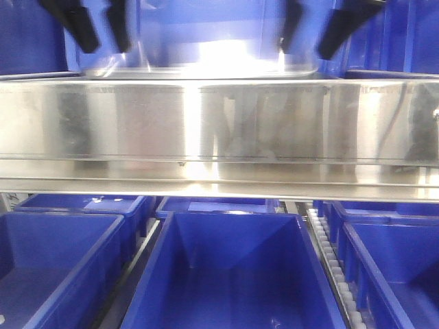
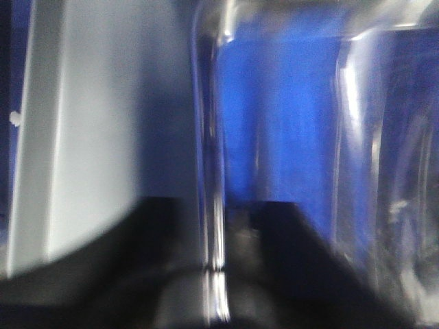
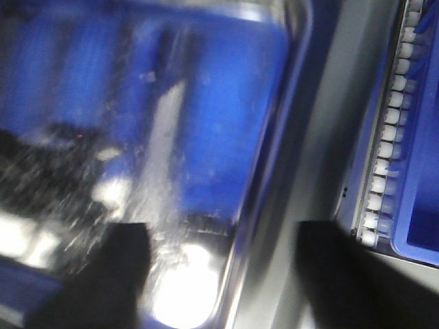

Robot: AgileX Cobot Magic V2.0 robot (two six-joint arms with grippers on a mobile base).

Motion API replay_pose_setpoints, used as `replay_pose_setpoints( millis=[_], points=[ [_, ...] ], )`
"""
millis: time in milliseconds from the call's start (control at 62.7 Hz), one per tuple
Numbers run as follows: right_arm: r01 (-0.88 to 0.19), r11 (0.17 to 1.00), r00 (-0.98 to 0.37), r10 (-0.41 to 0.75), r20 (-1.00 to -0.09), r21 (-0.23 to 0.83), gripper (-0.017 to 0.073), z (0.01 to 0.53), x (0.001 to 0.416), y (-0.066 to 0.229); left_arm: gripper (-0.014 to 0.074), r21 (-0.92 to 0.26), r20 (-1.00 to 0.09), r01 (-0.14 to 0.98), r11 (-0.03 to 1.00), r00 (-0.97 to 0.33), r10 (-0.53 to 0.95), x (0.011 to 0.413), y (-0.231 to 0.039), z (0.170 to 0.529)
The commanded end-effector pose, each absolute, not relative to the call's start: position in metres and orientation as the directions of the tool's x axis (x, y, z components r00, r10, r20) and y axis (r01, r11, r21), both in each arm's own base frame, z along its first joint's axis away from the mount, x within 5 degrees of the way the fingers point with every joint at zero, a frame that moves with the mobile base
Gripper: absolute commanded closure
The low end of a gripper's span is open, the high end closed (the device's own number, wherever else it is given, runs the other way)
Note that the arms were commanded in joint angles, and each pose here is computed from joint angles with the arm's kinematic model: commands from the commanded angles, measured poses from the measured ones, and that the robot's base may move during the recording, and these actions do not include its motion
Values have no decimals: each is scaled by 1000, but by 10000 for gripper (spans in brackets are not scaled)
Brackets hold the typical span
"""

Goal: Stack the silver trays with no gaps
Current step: 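Open both grippers and lift them off the stacked tray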

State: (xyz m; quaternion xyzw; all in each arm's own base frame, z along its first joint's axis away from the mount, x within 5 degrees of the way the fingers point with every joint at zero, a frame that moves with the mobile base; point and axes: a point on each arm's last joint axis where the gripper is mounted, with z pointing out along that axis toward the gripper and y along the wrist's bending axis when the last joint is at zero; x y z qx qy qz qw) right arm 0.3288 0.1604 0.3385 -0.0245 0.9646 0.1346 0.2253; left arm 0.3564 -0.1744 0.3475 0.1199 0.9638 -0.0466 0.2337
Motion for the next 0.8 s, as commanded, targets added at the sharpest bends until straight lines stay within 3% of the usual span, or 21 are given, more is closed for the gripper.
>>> replay_pose_setpoints(
  millis=[0, 143, 287, 430, 590, 701, 781],
  points=[
    [-142, 950, -846, 30, -532, 278, -66, 369, 322, 156, 34, -49, -557, 269, 962, -807, 197, 346, -171, 382],
    [-153, 945, -825, 39, -564, 289, -64, 385, 310, 151, 39, -54, -554, 266, 963, -810, 193, 339, -168, 401],
    [-192, 939, -766, 37, -642, 284, -8, 415, 288, 139, 92, -77, -642, 292, 953, -746, 177, 313, -162, 440],
    [-247, 933, -697, 16, -717, 261, 216, 446, 255, 123, 232, -70, -746, 333, 940, -643, 172, 272, -153, 482],
    [-296, 925, -627, 2, -779, 240, 502, 461, 208, 101, 493, -58, -825, 401, 914, -535, 183, 218, -142, 509],
    [-332, 921, -582, -29, -813, 205, 509, 452, 177, 87, 645, -53, -858, 456, 889, -476, 193, 185, -133, 510],
    [-350, 917, -543, -32, -839, 192, 509, 442, 158, 78, 633, -53, -873, 484, 873, -447, 195, 164, -123, 502]
  ],
)
